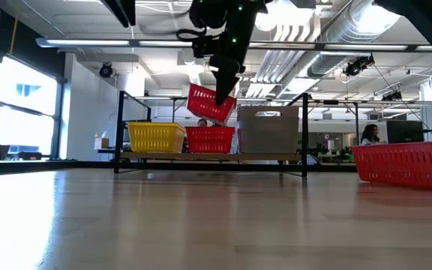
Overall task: Stack baskets on shelf by color
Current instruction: Stack the bottom red basket on top of the red basket on the shelf
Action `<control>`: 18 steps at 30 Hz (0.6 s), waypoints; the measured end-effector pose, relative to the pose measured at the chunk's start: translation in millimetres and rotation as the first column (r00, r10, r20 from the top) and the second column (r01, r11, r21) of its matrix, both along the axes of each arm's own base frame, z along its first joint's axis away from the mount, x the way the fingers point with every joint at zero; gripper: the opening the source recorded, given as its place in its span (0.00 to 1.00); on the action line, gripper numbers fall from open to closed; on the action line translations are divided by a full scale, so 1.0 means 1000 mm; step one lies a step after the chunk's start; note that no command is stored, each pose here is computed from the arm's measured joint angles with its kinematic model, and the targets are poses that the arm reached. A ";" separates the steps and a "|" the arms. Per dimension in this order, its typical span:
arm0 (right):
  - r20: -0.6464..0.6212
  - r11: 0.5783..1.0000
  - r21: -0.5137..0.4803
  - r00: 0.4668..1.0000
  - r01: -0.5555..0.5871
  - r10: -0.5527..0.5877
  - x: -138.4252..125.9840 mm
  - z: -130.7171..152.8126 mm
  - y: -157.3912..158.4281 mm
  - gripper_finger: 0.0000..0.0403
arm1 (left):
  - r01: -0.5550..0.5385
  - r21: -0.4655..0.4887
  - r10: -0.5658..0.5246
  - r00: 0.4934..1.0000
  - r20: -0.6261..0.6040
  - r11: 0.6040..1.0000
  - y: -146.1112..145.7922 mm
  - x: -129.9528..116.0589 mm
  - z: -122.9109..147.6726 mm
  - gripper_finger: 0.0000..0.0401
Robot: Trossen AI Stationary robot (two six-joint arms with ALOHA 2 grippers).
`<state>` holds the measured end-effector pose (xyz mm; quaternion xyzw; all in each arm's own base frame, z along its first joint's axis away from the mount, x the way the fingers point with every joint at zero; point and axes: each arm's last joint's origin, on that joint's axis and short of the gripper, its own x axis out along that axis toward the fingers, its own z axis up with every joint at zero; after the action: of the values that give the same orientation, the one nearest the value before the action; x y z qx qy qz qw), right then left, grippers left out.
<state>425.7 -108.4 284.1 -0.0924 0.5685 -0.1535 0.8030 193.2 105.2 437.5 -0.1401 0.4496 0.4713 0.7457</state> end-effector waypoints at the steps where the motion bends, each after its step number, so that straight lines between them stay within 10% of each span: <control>1: -0.006 1.000 0.008 1.000 0.001 -0.001 0.001 -0.003 -0.002 0.00 | 0.003 0.000 -0.003 1.000 -0.002 1.000 0.000 0.000 0.000 0.33; 18: -0.128 1.000 0.020 0.992 -0.001 0.004 0.006 -0.035 -0.013 0.00 | 0.007 0.000 -0.007 1.000 -0.005 1.000 0.000 0.000 0.000 0.33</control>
<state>431.2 -120.9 249.6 -0.0948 0.6203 -0.1406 0.7658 193.4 105.4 437.5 -0.1371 0.4519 0.4692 0.7462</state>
